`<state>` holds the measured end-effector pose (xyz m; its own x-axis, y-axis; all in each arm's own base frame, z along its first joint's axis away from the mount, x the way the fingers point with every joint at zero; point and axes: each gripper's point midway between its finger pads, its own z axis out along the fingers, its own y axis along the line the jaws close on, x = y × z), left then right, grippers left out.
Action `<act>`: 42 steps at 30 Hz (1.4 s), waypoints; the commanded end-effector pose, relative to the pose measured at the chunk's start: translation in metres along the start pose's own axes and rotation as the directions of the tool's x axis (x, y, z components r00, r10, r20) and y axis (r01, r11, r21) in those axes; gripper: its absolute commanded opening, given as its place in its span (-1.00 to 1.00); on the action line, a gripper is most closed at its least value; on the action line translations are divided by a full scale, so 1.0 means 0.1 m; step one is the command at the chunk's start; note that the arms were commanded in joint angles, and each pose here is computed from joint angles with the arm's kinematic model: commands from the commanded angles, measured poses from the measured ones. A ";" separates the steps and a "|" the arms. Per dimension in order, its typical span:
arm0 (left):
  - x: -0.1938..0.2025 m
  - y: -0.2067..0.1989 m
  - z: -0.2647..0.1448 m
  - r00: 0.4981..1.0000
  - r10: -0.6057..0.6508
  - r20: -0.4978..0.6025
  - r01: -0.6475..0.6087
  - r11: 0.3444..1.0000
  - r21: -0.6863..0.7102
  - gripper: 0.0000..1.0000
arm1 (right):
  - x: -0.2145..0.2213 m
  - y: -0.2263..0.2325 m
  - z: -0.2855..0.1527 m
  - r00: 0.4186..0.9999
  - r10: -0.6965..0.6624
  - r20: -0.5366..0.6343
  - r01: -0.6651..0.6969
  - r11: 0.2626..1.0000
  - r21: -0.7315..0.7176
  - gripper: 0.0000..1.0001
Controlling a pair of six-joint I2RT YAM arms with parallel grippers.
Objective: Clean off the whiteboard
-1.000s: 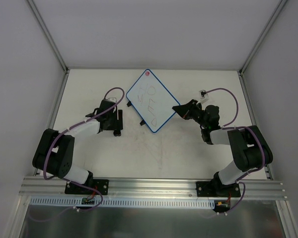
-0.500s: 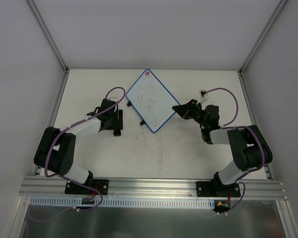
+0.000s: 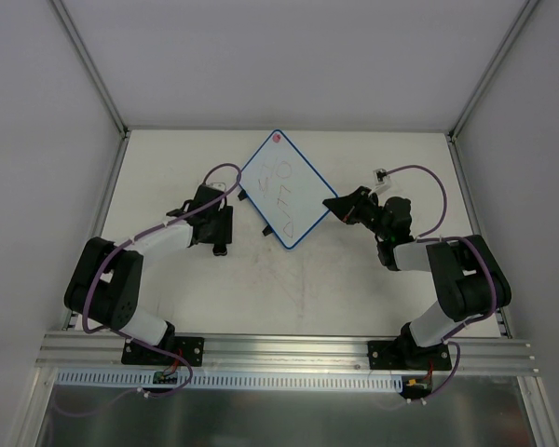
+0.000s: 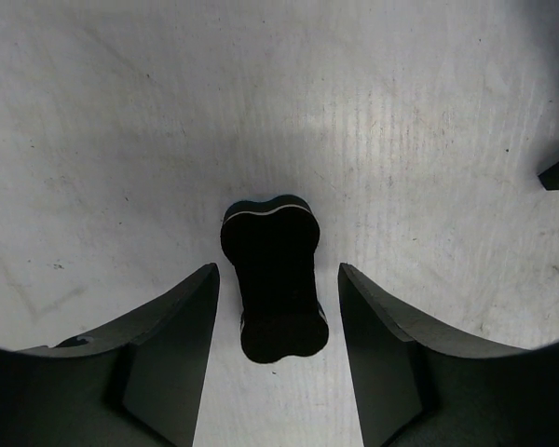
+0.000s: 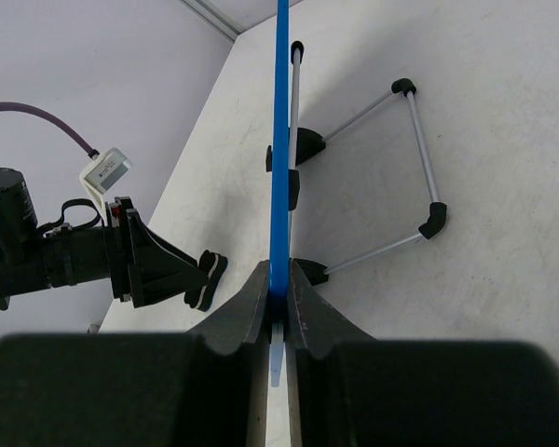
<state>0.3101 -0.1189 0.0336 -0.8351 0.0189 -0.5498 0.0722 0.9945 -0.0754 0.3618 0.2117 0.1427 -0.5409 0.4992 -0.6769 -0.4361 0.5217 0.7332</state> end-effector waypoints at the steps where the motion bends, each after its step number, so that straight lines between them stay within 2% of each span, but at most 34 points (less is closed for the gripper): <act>1: -0.08 0.00 -0.01 1.000 0.022 0.009 -0.021 1.000 -0.022 0.07 | -0.17 0.10 0.07 0.997 -0.071 0.044 0.073 0.996 -0.053 -1.00; 10: -0.03 -0.04 0.07 0.998 0.034 -0.046 -0.036 0.999 -0.032 0.01 | -0.18 0.10 0.07 0.997 -0.068 0.043 0.070 0.996 -0.053 -1.00; 22: -0.01 -0.02 0.08 0.998 0.030 -0.059 -0.033 0.998 -0.046 -0.35 | -0.18 0.10 0.07 0.997 -0.065 0.043 0.067 0.996 -0.053 -1.00; 26: 0.01 -0.01 0.08 0.997 0.028 -0.066 -0.031 0.998 -0.050 -0.39 | -0.18 0.09 0.07 0.997 -0.062 0.042 0.064 0.997 -0.052 -0.99; 35: -0.35 -0.21 -0.22 0.998 -0.019 0.062 0.016 0.999 0.049 -0.60 | -0.19 0.10 0.07 0.997 -0.065 0.042 0.067 0.996 -0.054 -0.99; 42: -0.61 -0.35 -0.47 0.987 -0.069 0.143 0.051 0.990 0.129 -0.67 | -0.19 0.12 0.07 0.997 -0.061 0.041 0.063 0.996 -0.061 -1.00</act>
<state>0.3264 -0.1355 0.0798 -0.7870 -0.0198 -0.6166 0.0828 0.9871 -0.1373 0.3637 0.2116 0.1433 -0.5478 0.5024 -0.6690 -0.4339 0.5130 0.7406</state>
